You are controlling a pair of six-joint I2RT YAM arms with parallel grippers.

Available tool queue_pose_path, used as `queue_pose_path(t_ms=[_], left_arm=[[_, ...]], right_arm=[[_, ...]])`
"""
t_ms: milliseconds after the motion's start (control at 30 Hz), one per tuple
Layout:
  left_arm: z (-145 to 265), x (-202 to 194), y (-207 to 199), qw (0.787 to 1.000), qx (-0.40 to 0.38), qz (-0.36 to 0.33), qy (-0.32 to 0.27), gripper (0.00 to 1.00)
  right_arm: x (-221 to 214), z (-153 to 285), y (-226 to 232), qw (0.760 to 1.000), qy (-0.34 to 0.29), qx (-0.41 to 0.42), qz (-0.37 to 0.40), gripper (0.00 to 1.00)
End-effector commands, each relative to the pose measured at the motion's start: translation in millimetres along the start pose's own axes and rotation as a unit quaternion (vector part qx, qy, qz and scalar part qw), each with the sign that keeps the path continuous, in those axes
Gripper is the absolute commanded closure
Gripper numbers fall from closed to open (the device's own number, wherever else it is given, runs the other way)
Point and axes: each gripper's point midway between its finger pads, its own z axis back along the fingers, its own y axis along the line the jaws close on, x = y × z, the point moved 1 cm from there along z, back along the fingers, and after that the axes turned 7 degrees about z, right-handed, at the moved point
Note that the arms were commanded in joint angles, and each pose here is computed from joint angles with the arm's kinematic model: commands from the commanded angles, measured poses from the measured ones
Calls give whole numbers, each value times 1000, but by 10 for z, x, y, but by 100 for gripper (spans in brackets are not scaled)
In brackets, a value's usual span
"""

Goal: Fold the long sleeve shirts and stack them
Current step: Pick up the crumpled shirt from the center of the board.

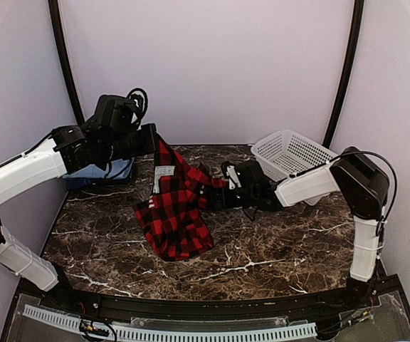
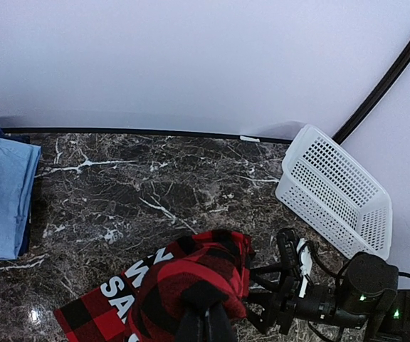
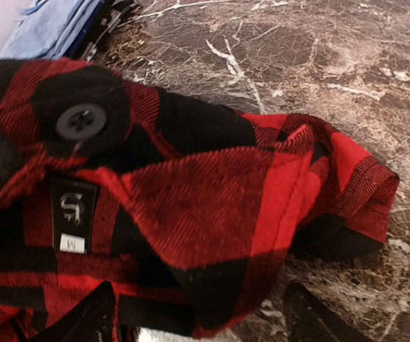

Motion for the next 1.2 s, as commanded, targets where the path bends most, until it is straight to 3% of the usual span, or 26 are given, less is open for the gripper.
queue_pose_path(t_ms=[0, 233, 467, 700, 1033, 1167], left_arm=[[156, 231, -48, 1000, -15, 2, -26, 100], [226, 285, -66, 999, -24, -15, -30, 100], [482, 464, -229, 993, -67, -84, -37, 100], [887, 782, -495, 978, -127, -152, -59, 100], [1853, 1152, -1143, 915, -324, -223, -85, 100], [2092, 1387, -1195, 910, -335, -212, -121, 100]], right_arm=[[265, -174, 82, 999, -40, 9, -20, 31], [596, -117, 7, 996, -76, -33, -24, 100], [1192, 602, -34, 986, -129, -104, -10, 100], [1882, 1710, 123, 968, -213, -129, 10, 100], [2778, 3504, 468, 924, -356, -130, 46, 100], [3017, 3865, 618, 916, -381, -114, 57, 100]])
